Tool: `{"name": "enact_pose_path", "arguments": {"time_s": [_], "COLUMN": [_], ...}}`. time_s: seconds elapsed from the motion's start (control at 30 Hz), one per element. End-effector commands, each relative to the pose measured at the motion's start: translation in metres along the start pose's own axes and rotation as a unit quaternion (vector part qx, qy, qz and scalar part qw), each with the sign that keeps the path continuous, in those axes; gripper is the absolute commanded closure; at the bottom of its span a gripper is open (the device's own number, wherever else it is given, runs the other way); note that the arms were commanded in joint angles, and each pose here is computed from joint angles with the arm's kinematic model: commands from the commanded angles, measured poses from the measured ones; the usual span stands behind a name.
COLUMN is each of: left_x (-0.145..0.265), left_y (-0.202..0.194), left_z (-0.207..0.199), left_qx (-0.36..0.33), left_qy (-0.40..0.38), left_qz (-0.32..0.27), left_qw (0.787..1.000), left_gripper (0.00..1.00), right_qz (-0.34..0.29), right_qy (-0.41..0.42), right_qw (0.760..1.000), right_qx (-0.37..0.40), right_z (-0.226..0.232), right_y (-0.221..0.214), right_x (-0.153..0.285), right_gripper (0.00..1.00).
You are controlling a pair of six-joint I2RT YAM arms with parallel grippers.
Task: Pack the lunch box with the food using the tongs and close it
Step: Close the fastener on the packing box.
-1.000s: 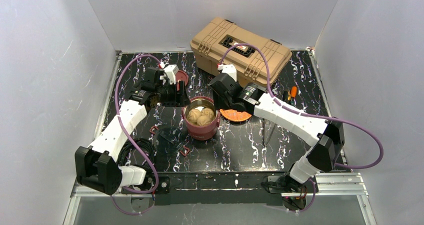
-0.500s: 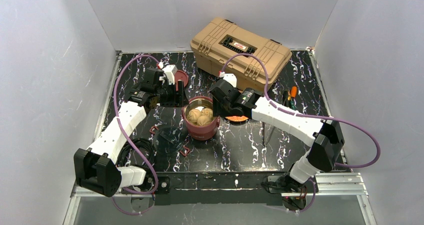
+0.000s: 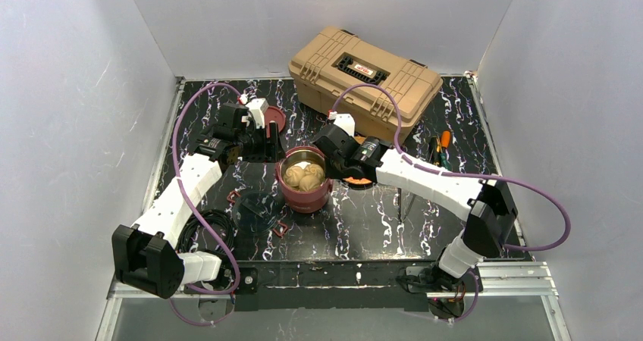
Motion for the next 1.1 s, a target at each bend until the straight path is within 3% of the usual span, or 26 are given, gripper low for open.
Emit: {"name": "enact_pose_path", "arguments": {"time_s": [0.0, 0.23, 0.5, 0.8, 1.07], "left_x": [0.011, 0.013, 0.021, 0.037, 0.016], "left_y": [0.001, 0.001, -0.009, -0.029, -0.056], "left_z": [-0.001, -0.009, -0.019, 0.013, 0.001], "left_qx": [-0.007, 0.003, 0.048, 0.094, 0.132], "left_qy": [-0.002, -0.023, -0.050, 0.023, -0.042], "left_qz": [-0.014, -0.014, -0.017, -0.045, -0.002], "left_qw": [1.000, 1.000, 0.997, 0.994, 0.990], "left_gripper": [0.39, 0.39, 0.39, 0.37, 0.40], "right_qz": [-0.001, 0.020, 0.028, 0.041, 0.044], "right_qy": [-0.055, -0.142, -0.162, -0.119, -0.114], "right_qw": [0.997, 0.978, 0.955, 0.962, 0.957], "right_qx": [0.044, 0.151, 0.248, 0.242, 0.263], "right_z": [-0.016, -0.041, -0.054, -0.072, -0.075], "right_y": [0.002, 0.016, 0.023, 0.018, 0.016], "right_x": [-0.008, -0.007, -0.005, -0.016, -0.022], "right_gripper": [0.85, 0.96, 0.99, 0.99, 0.99]}}
Point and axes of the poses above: each gripper's point midway between its finger pads, its own x axis back along the fingers, its own z axis along the line the jaws close on, y = z × x, the point moved 1 cm from there along x, back along the fingers, and after that the axes turned 12 degrees about x, right-handed, at the moved point
